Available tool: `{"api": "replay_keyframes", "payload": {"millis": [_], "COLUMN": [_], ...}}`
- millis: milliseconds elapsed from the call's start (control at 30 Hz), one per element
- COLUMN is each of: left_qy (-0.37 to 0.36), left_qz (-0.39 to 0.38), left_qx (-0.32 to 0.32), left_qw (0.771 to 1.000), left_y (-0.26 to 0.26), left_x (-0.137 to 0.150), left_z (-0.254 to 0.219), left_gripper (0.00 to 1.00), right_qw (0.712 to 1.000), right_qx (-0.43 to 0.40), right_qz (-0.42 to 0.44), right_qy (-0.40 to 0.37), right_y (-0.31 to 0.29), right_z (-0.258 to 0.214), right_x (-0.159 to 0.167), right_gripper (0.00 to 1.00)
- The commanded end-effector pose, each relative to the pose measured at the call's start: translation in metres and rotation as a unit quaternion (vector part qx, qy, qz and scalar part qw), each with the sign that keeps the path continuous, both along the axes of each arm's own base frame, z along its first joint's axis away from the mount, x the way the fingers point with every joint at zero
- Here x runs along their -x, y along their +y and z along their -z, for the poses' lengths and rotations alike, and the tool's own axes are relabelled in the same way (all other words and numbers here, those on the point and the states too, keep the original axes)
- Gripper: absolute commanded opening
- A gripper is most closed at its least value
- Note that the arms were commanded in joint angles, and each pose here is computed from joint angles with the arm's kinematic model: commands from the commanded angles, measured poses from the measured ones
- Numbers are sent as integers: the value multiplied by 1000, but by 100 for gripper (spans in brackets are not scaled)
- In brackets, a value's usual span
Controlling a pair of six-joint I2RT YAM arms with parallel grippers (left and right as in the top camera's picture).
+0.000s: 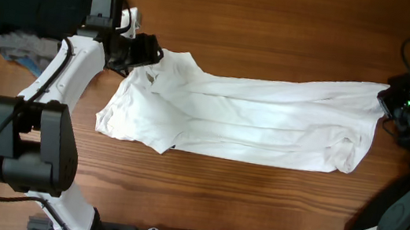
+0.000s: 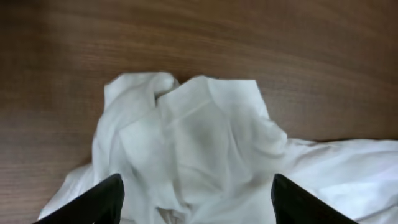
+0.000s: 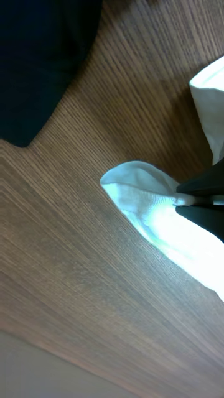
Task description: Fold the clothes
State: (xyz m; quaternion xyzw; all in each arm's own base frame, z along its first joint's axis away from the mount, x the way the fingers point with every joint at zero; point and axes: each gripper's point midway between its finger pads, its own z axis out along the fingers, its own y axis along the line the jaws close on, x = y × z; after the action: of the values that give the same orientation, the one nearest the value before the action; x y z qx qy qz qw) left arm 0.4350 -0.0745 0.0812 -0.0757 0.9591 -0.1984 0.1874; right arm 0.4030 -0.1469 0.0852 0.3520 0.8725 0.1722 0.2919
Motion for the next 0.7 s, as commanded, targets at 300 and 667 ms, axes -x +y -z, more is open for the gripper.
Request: {"api": "replay_keyframes", "payload": {"millis": [300,667], "left_qy": [72,82], "left_qz": [78,104], "left_qx": [-33,-62], "left_qw": [994,989], "left_y": [-24,-36], "left_x": [38,39], "left_z": [31,58], "left_gripper": [49,44], "right_qw": [1000,1000], "right_qx": [8,9], "right_qz": [12,11], "right_qy": [-11,-10], "right_y": [-6,-6], "right_z": [-7,-7], "right_x": [-2,-1], "right_gripper": [5,5]}}
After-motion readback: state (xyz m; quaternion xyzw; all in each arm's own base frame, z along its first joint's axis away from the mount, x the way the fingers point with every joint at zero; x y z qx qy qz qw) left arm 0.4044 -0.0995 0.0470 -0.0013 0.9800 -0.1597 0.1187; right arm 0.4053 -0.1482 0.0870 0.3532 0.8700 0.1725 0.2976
